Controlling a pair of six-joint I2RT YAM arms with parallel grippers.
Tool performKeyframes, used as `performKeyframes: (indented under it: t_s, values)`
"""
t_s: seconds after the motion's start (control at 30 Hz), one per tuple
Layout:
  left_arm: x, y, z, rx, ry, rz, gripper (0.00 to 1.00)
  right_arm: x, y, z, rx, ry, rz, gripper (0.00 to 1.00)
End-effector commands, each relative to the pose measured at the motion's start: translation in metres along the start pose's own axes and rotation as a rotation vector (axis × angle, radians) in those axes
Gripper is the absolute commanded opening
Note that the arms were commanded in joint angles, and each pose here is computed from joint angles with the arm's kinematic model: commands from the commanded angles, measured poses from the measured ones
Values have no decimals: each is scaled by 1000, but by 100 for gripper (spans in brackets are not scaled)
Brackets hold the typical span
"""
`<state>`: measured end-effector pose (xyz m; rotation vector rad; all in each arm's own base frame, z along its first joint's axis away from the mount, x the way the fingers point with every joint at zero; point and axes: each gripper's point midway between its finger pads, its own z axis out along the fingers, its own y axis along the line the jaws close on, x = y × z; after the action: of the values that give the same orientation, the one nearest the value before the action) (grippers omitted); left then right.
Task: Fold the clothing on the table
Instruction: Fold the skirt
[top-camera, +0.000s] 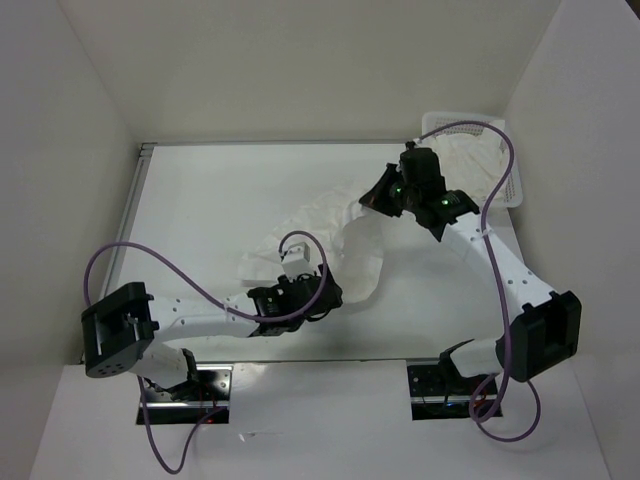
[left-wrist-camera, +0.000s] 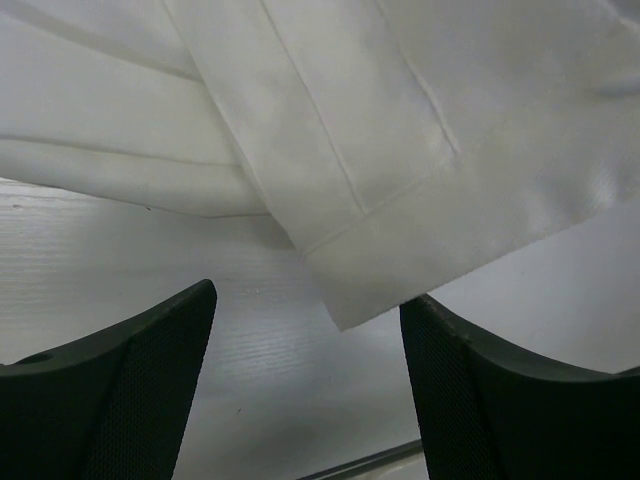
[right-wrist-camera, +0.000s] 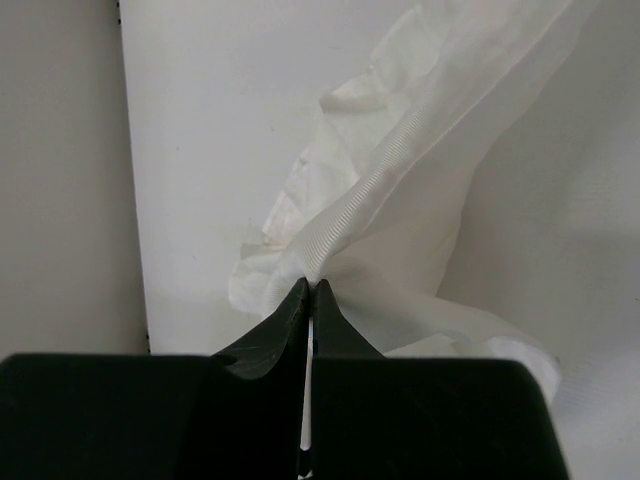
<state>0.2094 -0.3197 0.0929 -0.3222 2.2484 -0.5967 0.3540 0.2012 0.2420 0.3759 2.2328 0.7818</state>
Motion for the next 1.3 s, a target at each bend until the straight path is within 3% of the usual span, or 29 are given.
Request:
performKeyframes:
  t_s: [0.0, 0.23, 0.37, 0.43, 0.67, 0.83, 1.27]
  values:
    - [-18, 10, -2, -41, -96, -78, 81, -18, 23, -23, -73, -88, -36, 0]
    - [-10, 42, 6, -131, -123, -76, 80, -21, 31, -49, -114, -125, -6, 0]
    - [-11, 40, 17, -173, -157, -48, 62, -10, 27, -61, -133, -113, 13, 0]
    - [-10, 40, 24, -217, -166, -22, 47, -6, 24, -63, -128, -108, 14, 0]
    - [-16, 32, 27, -210, -189, -25, 37, 11, 20, -63, -158, -61, 23, 0]
    - [-33, 11, 6, -64, -203, -141, 44, 13, 15, -63, -142, -63, 25, 0]
    - [-9, 30, 31, -163, -181, -68, 42, 9, 26, -72, -176, -64, 20, 0]
